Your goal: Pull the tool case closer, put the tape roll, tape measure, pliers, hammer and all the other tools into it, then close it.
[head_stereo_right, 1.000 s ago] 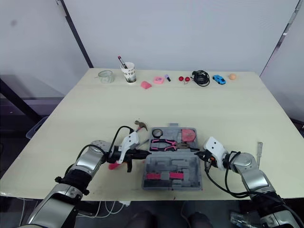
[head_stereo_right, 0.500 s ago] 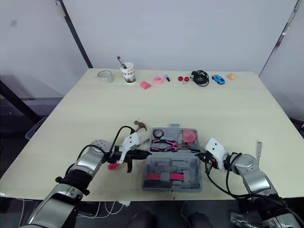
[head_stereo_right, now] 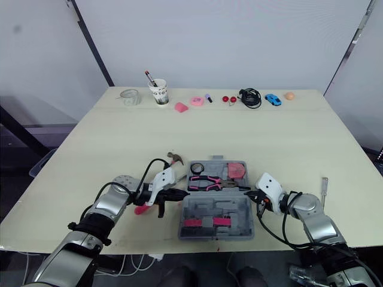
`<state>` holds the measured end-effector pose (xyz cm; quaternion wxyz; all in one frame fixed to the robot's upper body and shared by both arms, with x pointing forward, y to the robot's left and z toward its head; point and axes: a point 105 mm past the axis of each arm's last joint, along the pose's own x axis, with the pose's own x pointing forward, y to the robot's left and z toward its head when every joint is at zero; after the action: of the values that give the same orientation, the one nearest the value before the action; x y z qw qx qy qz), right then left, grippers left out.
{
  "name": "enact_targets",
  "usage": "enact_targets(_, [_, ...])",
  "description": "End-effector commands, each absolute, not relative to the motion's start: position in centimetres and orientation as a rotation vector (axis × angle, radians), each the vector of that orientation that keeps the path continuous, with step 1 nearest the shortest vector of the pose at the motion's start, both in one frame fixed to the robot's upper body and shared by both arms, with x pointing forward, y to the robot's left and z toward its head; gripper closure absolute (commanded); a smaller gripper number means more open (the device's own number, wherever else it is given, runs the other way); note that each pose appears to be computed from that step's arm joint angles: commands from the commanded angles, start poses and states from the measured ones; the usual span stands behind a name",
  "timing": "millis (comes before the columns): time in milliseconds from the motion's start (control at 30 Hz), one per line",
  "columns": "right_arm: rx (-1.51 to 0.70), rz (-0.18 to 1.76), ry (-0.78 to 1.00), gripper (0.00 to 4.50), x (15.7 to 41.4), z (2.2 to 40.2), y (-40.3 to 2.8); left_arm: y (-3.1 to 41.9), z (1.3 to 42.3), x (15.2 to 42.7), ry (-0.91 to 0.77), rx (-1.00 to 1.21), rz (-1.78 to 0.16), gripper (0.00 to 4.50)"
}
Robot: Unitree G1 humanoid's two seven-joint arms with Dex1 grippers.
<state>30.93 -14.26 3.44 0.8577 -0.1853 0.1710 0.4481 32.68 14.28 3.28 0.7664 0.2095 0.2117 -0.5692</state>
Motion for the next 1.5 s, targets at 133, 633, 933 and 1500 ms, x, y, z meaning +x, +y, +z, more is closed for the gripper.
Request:
enact_targets(133, [-0.403, 0.956, 0.268, 4.5, 31.8, 5.2, -13.3, 14.1, 3.0, 32.7, 0.476, 0.464, -1.253, 4.41])
enact_targets(633, [-0.386, 0.972, 0.283, 4.5, 31.4, 4.8, -13.0, 14.4, 2.7, 32.5, 0.492, 0.464, -1.258, 4.41])
enact_targets(933, [-0.375, 0.977, 0.33, 4.5, 30.8, 4.2, -13.4, 14.3, 2.6, 32.3, 0.493, 0.467, -1.267, 4.41])
enact_targets(1500, [-0.365, 1.003, 0.347, 4.5, 30.4, 4.0, -12.9, 14.4, 2.5, 32.4, 0.493, 0.471, -1.26, 4.41])
